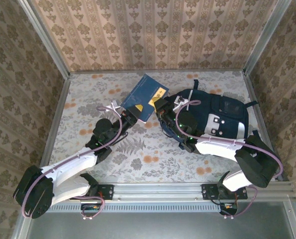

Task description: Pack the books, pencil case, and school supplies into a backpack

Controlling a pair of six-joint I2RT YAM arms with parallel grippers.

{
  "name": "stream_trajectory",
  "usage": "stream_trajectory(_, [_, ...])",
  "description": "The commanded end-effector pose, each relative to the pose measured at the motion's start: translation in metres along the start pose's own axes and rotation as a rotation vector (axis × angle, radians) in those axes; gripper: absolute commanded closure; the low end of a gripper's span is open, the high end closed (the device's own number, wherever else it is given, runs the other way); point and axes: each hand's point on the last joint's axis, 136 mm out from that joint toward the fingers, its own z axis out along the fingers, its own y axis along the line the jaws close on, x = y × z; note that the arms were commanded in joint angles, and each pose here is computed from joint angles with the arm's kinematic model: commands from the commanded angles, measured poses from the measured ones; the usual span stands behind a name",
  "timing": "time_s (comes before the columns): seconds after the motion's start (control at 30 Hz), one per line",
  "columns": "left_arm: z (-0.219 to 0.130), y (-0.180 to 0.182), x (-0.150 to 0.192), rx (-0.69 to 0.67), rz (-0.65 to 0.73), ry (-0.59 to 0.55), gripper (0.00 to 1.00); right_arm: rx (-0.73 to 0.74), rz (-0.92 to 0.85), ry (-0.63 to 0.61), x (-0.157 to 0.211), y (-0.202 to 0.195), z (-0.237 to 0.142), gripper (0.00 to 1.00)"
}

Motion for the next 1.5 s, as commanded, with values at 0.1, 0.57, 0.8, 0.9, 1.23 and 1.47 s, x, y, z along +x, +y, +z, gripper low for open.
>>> stream_trajectory(0.1, [-0.007, -0.016, -0.01, 0.028, 0.08, -0.029, 1.0, 0.103, -0.109, 0.008, -0.002, -0.006, -0.003, 0.67])
stream_trajectory(0.57, [-0.079, 0.053, -0.042, -0.338, 0.109, 0.091, 1.0, 0.57, -0.586, 0.099, -0.041, -0.059, -0.074, 0.53])
stream_trajectory(0.8, [-0.079, 0.064, -0.029, -0.326, 0.032, 0.306, 1.0, 0.785, -0.608, 0.197, -0.091, -0.065, -0.084, 0.51])
stream_trajectory(0.9, [-0.084, 0.054, -0.036, -0.331, 0.087, 0.312, 1.0, 0.859, -0.598, 0.196, -0.117, -0.065, -0.088, 0.5])
stream_trajectory(1.23, [-0.098, 0.048, -0.042, -0.345, 0.197, 0.341, 1.0, 1.003, -0.448, 0.207, -0.17, -0.075, -0.075, 0.48])
stream_trajectory(1.47, [-0.102, 0.057, -0.041, -0.369, 0.221, 0.347, 1.0, 1.041, -0.349, 0.232, -0.178, -0.099, -0.056, 0.5])
